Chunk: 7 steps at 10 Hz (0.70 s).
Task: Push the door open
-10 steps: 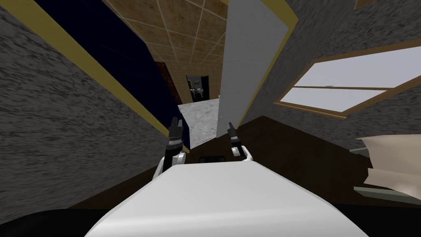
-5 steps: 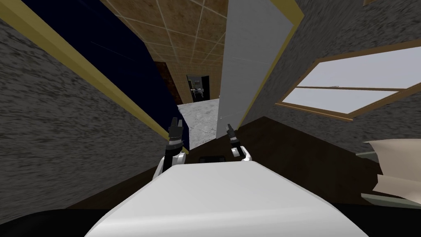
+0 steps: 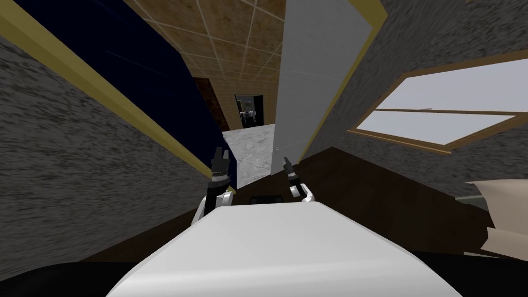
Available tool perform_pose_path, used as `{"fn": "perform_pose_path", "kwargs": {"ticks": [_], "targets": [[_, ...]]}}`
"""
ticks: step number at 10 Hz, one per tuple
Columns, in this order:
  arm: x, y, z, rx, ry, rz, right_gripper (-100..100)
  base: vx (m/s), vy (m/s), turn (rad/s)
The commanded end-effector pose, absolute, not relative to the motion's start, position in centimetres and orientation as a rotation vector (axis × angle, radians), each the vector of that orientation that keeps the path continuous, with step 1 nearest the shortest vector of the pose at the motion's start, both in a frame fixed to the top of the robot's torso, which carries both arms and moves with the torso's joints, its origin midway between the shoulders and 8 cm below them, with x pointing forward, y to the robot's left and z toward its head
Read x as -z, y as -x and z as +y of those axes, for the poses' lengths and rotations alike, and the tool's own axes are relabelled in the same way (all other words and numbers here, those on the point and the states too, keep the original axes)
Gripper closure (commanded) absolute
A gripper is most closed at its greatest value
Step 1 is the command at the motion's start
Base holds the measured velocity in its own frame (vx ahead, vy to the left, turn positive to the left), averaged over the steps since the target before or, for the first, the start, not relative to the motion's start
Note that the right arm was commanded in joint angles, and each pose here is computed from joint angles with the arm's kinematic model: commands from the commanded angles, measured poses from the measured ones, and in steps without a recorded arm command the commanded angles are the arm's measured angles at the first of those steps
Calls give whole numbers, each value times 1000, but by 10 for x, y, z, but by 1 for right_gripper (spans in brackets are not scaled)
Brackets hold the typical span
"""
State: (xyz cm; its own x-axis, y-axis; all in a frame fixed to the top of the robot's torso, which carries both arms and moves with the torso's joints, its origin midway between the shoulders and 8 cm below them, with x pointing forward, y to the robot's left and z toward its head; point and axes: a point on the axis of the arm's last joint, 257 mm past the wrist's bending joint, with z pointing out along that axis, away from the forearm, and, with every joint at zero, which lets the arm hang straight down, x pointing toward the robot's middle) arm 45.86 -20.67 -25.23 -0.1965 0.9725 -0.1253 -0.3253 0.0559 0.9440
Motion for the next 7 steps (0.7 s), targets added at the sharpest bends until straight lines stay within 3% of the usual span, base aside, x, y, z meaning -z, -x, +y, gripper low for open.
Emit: {"fn": "perform_pose_path", "kwargs": {"ticks": [1, 7], "targets": [[263, -460, -208, -1428, -809, 1176, -100, 50, -45, 21], [310, -465, -208, -1438, -883, 1270, -100, 67, -50, 32]]}}
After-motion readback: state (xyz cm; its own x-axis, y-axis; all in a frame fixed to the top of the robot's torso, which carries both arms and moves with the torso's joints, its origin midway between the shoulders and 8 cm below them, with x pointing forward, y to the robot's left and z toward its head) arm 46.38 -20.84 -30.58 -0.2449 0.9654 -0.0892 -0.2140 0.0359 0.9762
